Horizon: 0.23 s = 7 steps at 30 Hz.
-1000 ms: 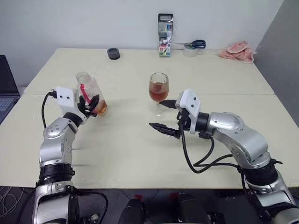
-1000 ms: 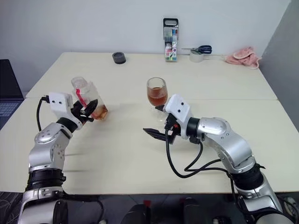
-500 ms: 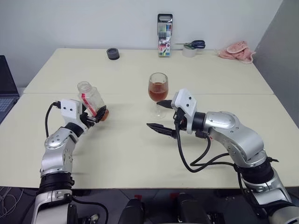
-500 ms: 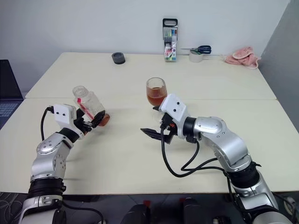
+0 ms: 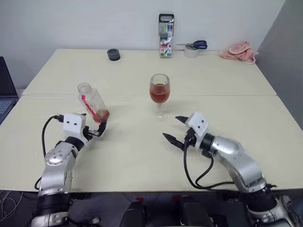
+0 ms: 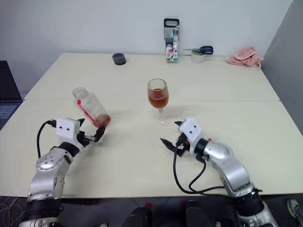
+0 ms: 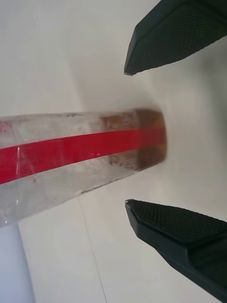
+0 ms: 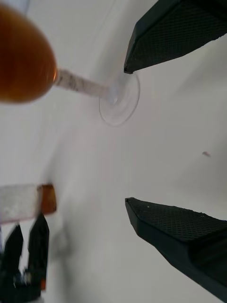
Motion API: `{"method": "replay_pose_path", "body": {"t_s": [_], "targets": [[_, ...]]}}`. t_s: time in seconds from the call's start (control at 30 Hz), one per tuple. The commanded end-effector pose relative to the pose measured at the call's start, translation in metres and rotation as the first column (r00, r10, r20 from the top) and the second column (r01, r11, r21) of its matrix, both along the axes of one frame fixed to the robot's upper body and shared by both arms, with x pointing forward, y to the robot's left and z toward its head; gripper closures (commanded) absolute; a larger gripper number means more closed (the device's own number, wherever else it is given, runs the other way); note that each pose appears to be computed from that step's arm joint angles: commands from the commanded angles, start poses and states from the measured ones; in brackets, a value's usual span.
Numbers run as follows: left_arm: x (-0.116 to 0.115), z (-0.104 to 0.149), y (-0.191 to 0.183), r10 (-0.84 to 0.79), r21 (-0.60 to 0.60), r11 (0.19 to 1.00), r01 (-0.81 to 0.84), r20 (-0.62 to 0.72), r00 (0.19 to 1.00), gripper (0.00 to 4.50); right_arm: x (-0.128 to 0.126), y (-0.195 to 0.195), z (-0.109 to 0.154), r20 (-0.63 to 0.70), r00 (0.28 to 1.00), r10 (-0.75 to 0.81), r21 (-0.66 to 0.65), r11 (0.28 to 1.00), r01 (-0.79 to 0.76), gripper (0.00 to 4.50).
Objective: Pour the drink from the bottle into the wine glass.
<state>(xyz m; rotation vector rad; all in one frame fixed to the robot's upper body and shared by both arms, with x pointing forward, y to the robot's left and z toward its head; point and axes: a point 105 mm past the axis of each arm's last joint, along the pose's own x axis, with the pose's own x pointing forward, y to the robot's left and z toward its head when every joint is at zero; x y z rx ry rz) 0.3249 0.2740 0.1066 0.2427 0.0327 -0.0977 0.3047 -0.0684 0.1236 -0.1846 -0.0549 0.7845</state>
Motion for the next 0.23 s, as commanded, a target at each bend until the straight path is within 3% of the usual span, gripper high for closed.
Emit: {"method": "replay_pose_path", "body": {"t_s": [0.03, 0.23], "targets": [[-0.009, 0.017, -0.004, 0.049, 0.007, 0.999, -0.049, 0.078, 0.996, 0.03, 0.009, -0.023, 0.004, 0.064, 0.984, -0.168, 0.147, 0.977, 0.158, 0.00], [-0.012, 0.024, -0.012, 0.076, -0.029, 0.997, -0.072, 0.160, 0.984, 0.03, 0.013, -0.038, -0.008, 0.043, 0.959, -0.281, 0.238, 0.935, 0.263, 0.00]]}}
